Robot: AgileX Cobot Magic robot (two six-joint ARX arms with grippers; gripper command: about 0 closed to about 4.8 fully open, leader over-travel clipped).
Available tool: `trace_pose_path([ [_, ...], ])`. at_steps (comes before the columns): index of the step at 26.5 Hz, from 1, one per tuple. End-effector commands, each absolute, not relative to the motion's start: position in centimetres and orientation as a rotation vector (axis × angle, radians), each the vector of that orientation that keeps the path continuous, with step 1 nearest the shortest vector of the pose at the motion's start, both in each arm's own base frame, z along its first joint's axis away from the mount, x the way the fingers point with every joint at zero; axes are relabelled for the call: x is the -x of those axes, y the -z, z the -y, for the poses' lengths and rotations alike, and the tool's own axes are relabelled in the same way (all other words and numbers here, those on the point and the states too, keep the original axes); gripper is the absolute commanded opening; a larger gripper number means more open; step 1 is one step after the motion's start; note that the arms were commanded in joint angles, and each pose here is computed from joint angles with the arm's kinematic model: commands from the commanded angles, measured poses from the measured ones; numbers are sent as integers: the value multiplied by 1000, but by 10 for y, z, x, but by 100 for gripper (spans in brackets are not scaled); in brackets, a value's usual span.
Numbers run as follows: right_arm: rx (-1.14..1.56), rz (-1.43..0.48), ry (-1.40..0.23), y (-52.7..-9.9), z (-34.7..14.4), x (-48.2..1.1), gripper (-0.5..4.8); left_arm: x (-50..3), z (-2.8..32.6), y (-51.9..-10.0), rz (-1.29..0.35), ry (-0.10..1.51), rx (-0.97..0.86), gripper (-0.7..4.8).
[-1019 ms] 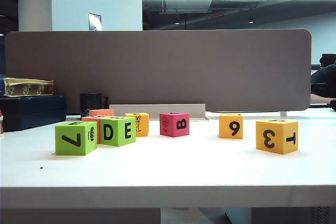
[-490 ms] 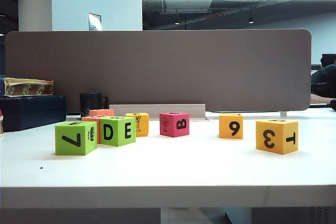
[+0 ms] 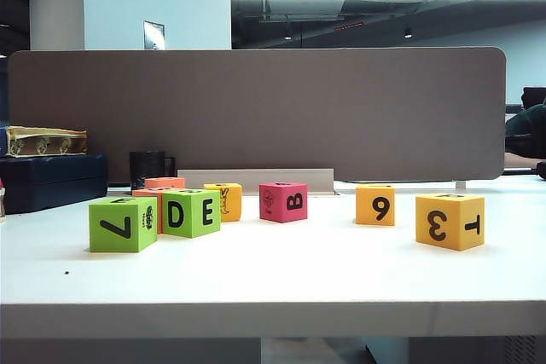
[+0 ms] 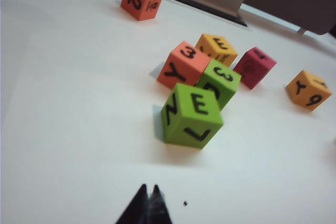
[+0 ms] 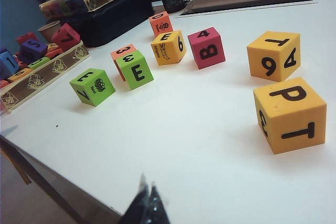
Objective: Select the appropriate blocks from the scattered letter blocks on the table and arrange them in a row to spell out "DEEP".
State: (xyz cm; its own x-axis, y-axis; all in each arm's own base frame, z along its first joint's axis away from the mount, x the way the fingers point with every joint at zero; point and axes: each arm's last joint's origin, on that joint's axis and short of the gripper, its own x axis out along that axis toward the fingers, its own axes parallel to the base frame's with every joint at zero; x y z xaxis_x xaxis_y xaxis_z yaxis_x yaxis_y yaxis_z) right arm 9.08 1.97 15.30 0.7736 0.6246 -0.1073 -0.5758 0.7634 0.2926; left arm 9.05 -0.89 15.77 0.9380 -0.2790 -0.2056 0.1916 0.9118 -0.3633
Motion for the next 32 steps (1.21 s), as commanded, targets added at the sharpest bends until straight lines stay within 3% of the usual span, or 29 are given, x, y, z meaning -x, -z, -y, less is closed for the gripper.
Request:
trace_pose_path([
  [1, -246, -188, -665, -154, -20, -90, -5, -88, 9, -174, -194, 267, 350, -6],
  [9, -246, -188, -666, -154, -20, -90, -5, -76, 10, -233, -97, 307, 337, -6],
  [16, -246, -188, -666, -154, -20, -90, -5, -95, 10, -269, -166, 312, 292, -6],
  [32, -241, -172, -668, -155, -20, -90, -5, -218, 12, -308, -426, 301, 188, -6],
])
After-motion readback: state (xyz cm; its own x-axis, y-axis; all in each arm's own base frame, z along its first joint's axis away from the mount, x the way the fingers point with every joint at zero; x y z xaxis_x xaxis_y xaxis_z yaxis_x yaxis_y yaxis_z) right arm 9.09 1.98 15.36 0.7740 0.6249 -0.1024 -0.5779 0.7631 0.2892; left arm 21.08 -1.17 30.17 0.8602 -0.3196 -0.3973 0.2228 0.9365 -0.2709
